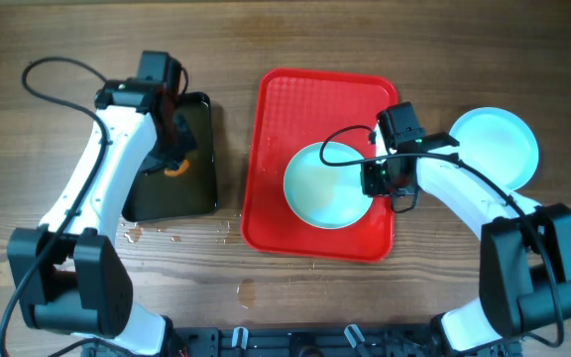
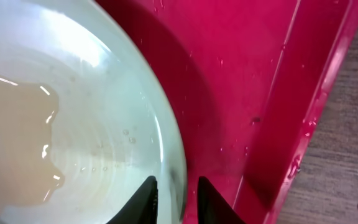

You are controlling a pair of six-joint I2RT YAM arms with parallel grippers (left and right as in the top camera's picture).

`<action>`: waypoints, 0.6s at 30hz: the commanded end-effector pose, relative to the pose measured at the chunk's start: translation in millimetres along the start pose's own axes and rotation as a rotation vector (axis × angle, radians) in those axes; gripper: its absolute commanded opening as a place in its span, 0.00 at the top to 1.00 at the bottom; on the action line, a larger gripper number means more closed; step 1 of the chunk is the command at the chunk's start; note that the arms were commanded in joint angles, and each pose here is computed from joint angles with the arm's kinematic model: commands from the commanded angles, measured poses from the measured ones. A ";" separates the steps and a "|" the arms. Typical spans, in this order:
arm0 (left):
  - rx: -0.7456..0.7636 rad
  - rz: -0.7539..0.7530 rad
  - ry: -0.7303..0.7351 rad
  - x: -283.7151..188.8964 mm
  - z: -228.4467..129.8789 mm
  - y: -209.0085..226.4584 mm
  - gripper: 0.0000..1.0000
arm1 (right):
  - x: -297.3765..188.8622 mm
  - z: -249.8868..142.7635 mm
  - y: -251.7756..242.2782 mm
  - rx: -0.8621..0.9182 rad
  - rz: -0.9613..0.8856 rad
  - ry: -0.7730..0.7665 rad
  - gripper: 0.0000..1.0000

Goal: Clean dirty plates on tray and stack at the side
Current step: 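Return sponge to black tray and release with left gripper, then tilt the plate up off the red tray with right gripper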

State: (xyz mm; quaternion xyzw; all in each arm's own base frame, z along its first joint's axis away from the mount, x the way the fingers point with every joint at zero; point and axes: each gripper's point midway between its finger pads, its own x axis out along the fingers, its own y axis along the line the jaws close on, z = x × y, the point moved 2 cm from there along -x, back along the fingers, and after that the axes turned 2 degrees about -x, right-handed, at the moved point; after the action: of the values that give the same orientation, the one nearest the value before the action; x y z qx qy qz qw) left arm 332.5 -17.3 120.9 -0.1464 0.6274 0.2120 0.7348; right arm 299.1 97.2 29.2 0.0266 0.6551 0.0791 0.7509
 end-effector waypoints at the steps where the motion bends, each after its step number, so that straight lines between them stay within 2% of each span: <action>1: 0.001 0.029 0.021 32.4 -14.3 15.5 0.96 | 16.0 -7.6 -1.6 0.006 0.008 0.056 0.96; 3: 0.002 0.039 0.035 45.4 -23.1 19.7 0.96 | 14.5 -7.3 -1.5 0.004 0.007 0.055 0.96; 6: 0.004 0.047 0.046 50.6 -28.0 22.3 0.80 | -11.4 1.1 -5.9 -0.018 -0.049 -0.001 0.96; 8: 0.003 0.043 0.042 50.6 -26.9 21.4 0.40 | -40.3 11.5 -4.2 -0.048 -0.102 -0.105 0.96; 9: 0.003 0.042 0.040 50.6 -26.5 21.1 0.00 | -58.9 15.2 -0.8 -0.069 -0.135 -0.173 0.96; 14: 0.003 0.042 0.041 50.6 -26.7 21.1 0.00 | -132.6 21.4 10.6 -0.109 -0.362 -0.471 0.96; 18: 0.003 0.042 0.040 50.6 -26.7 21.1 0.00 | -167.4 22.5 10.0 -0.136 -0.572 -0.625 0.96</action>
State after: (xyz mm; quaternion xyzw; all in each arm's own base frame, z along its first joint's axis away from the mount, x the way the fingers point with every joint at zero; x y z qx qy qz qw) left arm 304.3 -8.3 63.7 -0.1372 0.6513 0.2212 0.7128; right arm 291.6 109.7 164.1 -0.1182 0.4521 0.0234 0.8838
